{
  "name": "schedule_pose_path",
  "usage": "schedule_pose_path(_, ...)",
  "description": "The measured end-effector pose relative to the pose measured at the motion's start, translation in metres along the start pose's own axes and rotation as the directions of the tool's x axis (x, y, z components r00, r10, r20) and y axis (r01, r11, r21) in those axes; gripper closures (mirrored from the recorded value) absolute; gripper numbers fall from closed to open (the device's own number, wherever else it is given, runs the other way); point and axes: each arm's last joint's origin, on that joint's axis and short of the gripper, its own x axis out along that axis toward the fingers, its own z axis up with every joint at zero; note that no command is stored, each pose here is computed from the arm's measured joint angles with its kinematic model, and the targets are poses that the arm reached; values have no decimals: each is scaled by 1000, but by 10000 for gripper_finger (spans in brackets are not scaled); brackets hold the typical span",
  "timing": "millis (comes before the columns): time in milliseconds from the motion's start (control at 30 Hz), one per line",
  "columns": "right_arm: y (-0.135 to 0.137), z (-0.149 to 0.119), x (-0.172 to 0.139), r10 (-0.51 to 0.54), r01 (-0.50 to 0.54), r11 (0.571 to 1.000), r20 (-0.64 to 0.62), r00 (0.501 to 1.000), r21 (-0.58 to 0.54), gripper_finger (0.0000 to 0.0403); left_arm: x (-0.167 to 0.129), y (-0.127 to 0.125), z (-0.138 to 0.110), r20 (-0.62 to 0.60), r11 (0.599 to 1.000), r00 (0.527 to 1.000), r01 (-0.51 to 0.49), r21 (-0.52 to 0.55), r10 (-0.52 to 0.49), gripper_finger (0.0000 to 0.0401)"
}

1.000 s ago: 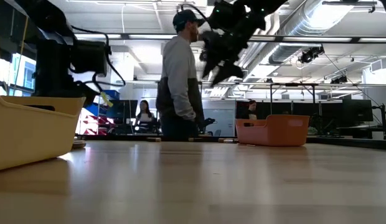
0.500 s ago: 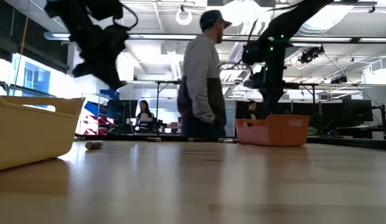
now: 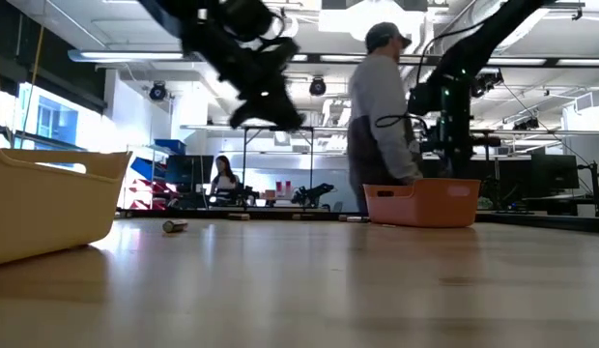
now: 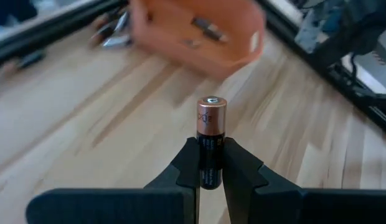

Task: Sort batteries
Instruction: Put the black battery into the orange bin

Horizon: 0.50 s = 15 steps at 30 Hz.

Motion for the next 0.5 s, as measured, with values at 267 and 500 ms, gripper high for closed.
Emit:
schedule_pose_path(267,15,-30,31,113,-114,993,-43,993,-28,403,36,-21,41,122,982,984,109,154,-128,372)
schedule_pose_path(500,47,-52,33,195,-200,970,-52,980,-137,403,45,-13,48,182,981,974,101,166,-131,372)
